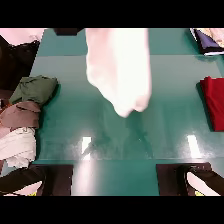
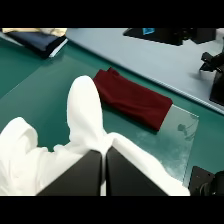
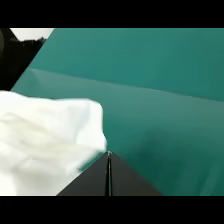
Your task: Fold the shirts.
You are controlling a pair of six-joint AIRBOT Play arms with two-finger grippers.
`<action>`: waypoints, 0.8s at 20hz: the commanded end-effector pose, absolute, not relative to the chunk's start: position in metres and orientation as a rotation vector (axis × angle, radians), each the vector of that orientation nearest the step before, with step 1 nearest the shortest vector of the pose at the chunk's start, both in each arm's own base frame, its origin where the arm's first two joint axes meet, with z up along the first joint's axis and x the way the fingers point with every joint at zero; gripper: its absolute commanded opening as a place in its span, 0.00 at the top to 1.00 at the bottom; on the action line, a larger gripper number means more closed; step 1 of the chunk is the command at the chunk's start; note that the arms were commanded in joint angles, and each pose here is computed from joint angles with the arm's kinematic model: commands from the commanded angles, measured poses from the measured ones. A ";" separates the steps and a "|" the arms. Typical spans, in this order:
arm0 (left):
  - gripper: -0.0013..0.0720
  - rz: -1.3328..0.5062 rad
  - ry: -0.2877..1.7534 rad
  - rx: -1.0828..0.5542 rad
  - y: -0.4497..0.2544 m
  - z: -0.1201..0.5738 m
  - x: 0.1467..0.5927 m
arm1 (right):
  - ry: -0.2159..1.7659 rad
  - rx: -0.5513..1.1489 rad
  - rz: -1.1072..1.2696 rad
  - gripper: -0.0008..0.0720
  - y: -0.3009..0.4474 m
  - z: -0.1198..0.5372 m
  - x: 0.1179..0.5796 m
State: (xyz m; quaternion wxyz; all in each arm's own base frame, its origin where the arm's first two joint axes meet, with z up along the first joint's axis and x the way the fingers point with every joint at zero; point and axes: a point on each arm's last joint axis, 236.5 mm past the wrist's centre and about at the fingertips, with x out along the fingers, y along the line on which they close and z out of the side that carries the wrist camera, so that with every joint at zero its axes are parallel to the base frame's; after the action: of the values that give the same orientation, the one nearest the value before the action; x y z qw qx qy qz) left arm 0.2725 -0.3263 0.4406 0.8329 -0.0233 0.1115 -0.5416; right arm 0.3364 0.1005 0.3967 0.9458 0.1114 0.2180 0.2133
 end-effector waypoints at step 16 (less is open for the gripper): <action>0.38 -0.465 1.248 -0.050 -0.142 0.075 0.359 | 0.589 0.217 0.407 0.97 0.087 0.365 0.329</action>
State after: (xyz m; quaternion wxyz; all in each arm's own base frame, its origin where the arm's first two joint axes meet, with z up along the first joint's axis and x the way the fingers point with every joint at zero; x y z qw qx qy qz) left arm 0.3736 -0.1695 0.1052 0.8191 0.0552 0.5177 -0.2410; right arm 0.3275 0.0863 0.3828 0.9417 0.1072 0.2519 0.1956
